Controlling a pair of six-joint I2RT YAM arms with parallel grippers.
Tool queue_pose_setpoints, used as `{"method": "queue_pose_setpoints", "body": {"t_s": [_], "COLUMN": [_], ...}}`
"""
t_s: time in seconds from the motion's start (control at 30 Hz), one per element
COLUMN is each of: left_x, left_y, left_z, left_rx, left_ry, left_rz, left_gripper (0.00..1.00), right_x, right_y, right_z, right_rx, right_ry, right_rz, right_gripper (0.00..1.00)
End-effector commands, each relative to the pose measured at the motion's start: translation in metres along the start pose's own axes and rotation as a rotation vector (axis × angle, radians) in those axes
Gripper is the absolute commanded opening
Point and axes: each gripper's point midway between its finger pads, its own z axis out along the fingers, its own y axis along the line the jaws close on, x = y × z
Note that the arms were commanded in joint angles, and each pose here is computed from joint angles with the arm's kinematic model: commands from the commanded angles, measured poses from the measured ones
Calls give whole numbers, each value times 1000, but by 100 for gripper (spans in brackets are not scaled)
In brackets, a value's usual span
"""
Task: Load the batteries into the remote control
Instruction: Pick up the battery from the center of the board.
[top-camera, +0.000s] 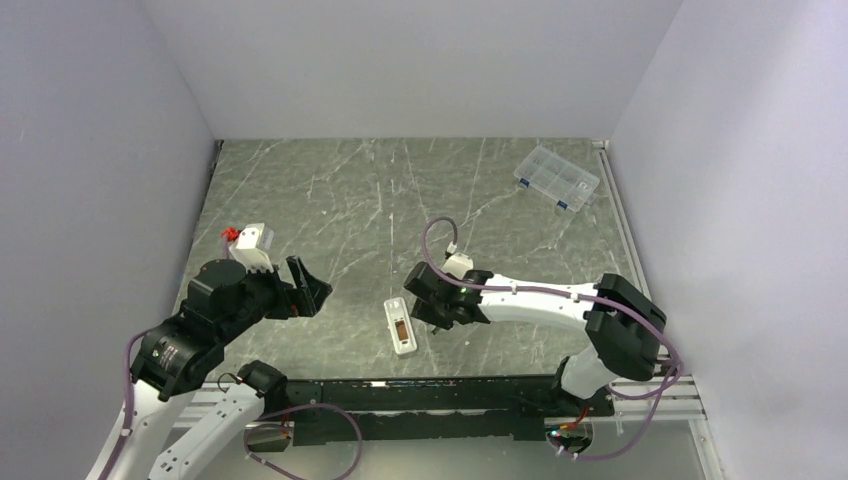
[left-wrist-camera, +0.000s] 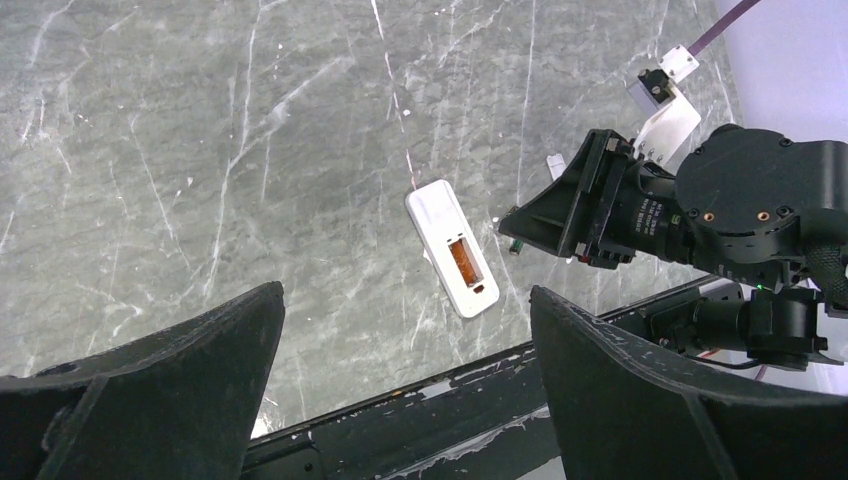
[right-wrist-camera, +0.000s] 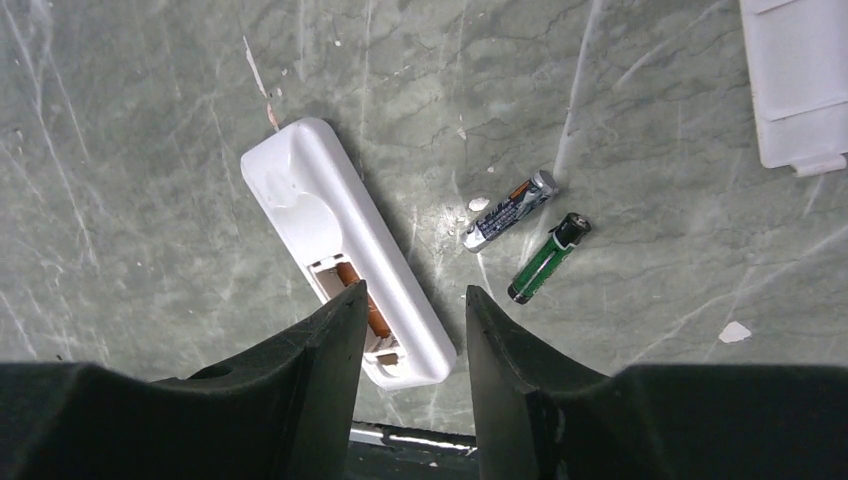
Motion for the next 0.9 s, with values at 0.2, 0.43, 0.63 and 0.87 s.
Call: {"method": "queue_pose_setpoints", "body": {"t_s": [0.2,0.43,0.63,0.87], "left_x": [-8,-8,-8,-8], "left_y": [-8,-8,-8,-8], "left_z": [-1,0,-1,-2], "left_rx": [42,45,41,45], "left_ry": [-39,-33,-38,-41], "left_rz": [15,18,17,17], "left_gripper": [98,98,98,98], "right_x": [-1,2,4,1], "right_y": [-10,-17,-21,-37], "right_z": [12,24,32,36], "right_rx": [33,63,74,142], "right_ry": [14,31,46,30], "right_rz": [72,84,98,85], "right_gripper": [41,41,40,38]}}
